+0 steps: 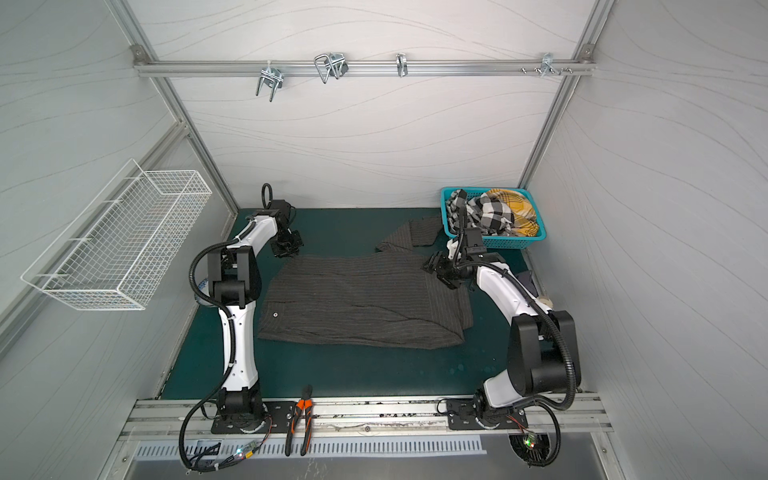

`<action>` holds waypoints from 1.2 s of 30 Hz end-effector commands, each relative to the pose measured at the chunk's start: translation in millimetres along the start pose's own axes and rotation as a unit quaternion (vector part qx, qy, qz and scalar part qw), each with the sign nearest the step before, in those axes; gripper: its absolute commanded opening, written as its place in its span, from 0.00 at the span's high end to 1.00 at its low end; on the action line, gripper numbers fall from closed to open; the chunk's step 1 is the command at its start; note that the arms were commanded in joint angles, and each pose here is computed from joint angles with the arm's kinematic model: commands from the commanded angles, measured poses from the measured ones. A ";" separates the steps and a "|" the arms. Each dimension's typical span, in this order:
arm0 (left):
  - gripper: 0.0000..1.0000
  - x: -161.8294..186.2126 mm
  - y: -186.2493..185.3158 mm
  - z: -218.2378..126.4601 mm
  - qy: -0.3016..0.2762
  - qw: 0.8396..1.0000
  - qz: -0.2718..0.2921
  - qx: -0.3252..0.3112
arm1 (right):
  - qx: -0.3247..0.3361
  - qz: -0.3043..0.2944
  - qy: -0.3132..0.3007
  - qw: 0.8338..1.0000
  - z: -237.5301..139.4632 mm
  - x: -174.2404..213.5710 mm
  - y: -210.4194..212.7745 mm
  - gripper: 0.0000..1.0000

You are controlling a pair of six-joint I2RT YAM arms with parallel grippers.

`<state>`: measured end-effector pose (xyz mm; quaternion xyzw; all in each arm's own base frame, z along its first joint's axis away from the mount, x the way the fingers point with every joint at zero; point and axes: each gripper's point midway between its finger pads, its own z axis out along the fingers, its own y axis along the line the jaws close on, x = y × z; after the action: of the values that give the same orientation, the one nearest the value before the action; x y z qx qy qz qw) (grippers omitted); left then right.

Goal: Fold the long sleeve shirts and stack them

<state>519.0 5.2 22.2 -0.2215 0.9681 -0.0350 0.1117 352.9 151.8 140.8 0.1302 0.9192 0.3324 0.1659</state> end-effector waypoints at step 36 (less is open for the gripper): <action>1.00 50.0 4.8 -96.4 -0.071 0.992 -0.074 0.080 | 0.096 -0.150 0.054 0.983 206.7 -144.3 -0.7 0.47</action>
<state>446.7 -8.7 97.2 -0.2825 0.9375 -0.0952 0.1795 567.6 225.1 44.2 -0.0166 0.9559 0.2402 0.1684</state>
